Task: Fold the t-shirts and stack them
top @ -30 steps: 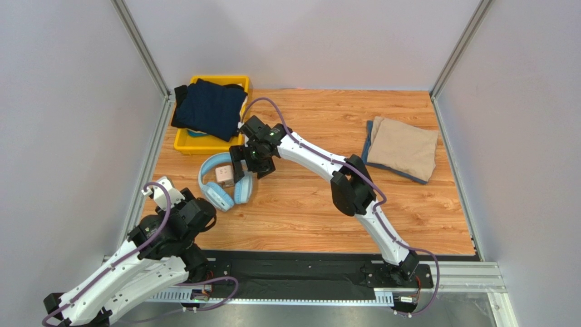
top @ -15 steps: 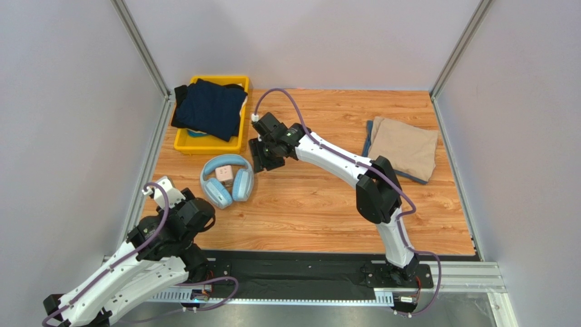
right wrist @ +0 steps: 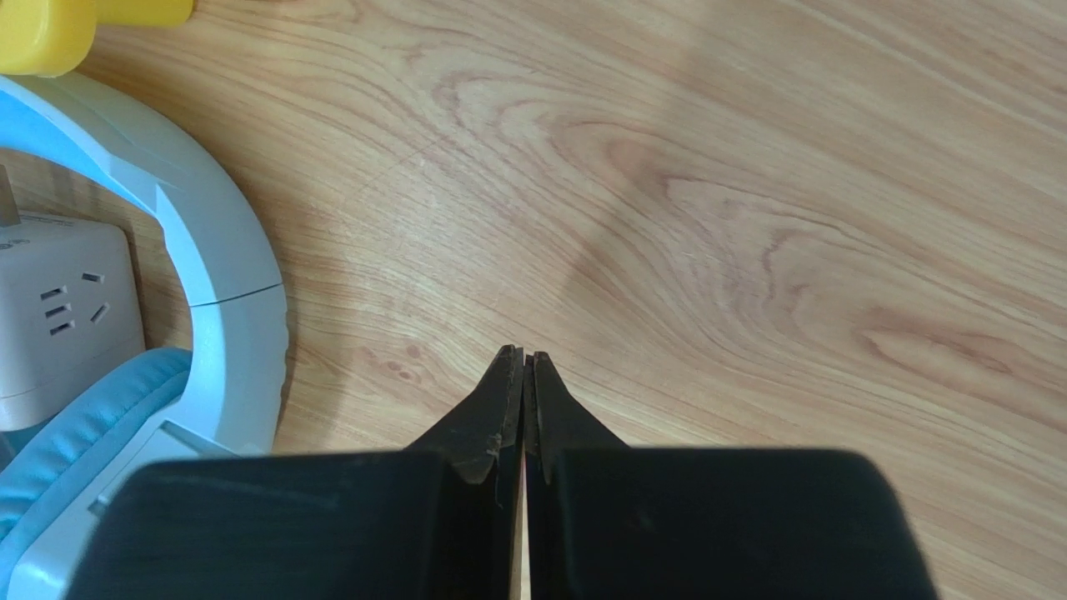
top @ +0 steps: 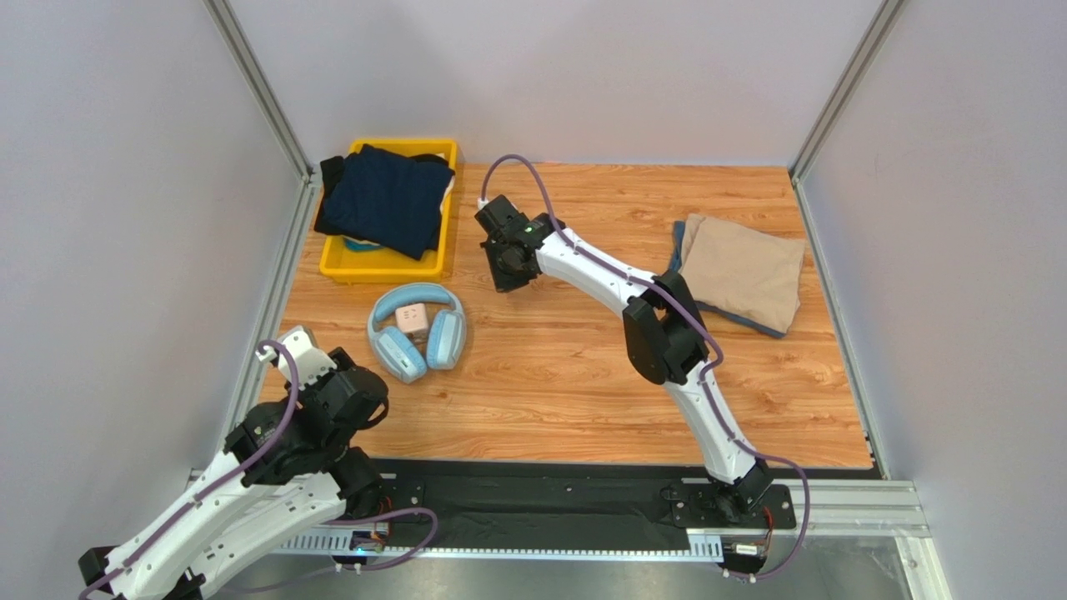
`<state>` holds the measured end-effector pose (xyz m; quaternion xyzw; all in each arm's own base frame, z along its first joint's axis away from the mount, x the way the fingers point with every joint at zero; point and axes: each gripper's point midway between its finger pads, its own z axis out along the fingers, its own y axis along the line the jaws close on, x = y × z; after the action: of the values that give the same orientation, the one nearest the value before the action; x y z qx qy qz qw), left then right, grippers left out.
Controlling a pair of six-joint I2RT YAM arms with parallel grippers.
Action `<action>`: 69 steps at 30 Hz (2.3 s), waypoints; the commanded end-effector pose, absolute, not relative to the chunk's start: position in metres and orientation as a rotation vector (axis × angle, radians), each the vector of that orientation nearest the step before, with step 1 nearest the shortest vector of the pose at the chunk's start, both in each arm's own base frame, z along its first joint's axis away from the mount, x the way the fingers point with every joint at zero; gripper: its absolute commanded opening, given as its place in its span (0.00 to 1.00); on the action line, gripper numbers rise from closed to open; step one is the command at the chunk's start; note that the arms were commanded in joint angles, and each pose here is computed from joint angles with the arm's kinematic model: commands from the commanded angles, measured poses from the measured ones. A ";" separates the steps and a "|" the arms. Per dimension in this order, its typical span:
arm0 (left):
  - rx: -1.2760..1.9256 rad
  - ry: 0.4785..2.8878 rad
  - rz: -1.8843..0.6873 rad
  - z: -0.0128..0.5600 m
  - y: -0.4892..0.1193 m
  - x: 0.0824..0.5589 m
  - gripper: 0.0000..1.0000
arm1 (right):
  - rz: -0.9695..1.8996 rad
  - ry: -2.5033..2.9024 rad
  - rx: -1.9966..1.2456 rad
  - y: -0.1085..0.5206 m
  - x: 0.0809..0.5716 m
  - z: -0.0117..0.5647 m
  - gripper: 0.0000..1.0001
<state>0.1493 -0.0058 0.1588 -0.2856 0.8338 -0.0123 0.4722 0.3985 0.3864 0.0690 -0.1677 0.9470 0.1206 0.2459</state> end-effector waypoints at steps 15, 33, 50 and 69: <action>-0.678 2.062 -0.008 0.156 -0.006 0.149 0.55 | 0.634 2.481 -0.729 0.522 0.321 0.069 0.00; -0.668 2.050 -0.025 0.161 -0.010 0.153 0.55 | 0.851 2.332 -0.707 0.576 0.313 0.105 0.02; -0.223 1.913 -0.004 0.222 -0.081 0.252 0.58 | 0.457 2.375 -0.421 0.354 0.361 0.152 0.72; -0.151 2.206 -0.052 0.186 -0.085 0.426 0.65 | 0.493 2.489 -0.346 0.297 0.307 0.115 0.72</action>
<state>0.3956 -0.1103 0.1940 -0.0431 0.8794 0.0196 0.4738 0.3090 0.2948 0.0979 -0.1446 0.9410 0.1532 0.2646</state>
